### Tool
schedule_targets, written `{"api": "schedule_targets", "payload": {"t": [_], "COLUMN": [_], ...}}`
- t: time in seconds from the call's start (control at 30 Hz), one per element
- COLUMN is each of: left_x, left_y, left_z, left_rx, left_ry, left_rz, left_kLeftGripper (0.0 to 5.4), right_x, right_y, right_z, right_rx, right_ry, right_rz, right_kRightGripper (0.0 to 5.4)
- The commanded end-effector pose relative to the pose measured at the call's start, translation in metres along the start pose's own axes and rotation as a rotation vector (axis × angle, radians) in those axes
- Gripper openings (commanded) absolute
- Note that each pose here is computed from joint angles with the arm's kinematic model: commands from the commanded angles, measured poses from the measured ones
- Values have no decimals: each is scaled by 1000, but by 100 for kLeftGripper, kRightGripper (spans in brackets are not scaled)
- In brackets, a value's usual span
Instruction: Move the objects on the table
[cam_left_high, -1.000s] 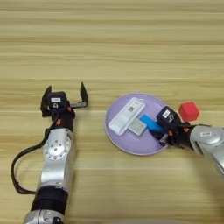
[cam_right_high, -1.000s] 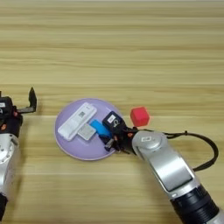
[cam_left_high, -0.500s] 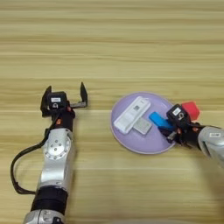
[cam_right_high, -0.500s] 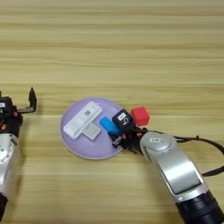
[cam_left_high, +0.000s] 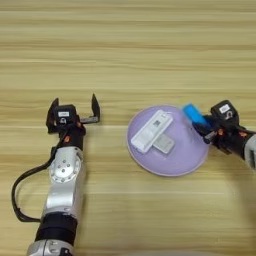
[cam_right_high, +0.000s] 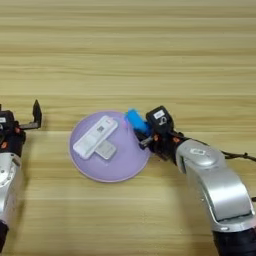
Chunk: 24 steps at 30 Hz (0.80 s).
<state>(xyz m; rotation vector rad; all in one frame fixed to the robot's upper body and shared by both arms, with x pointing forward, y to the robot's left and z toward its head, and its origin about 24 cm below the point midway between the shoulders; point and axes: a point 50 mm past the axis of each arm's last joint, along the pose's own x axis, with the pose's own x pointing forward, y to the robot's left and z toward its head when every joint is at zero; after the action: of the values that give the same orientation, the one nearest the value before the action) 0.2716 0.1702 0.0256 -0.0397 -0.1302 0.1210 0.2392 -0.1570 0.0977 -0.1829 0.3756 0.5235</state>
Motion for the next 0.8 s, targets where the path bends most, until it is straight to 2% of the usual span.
{"api": "schedule_targets", "payload": {"t": [0.03,0.2,0.4,0.67,0.8], "left_x": [0,0,0,-2,-2], "left_y": [1,0,1,3,5], "left_z": [-2,-3,-3,-3,-4], "left_rx": [7,7,6,8,10], "left_ry": [18,17,17,19,19], "left_rz": [0,0,3,6,6], "left_kLeftGripper": [540,540,540,540,540], "right_x": [-6,-16,-30,-37,-37], "right_y": [-3,-20,-49,-55,-59], "right_z": [8,11,1,-16,-28], "right_rx": [26,37,59,119,143], "right_ry": [-41,-77,-72,-109,-93], "right_rz": [-25,-129,-296,-355,-391], "right_kRightGripper": [142,142,142,142,142]}}
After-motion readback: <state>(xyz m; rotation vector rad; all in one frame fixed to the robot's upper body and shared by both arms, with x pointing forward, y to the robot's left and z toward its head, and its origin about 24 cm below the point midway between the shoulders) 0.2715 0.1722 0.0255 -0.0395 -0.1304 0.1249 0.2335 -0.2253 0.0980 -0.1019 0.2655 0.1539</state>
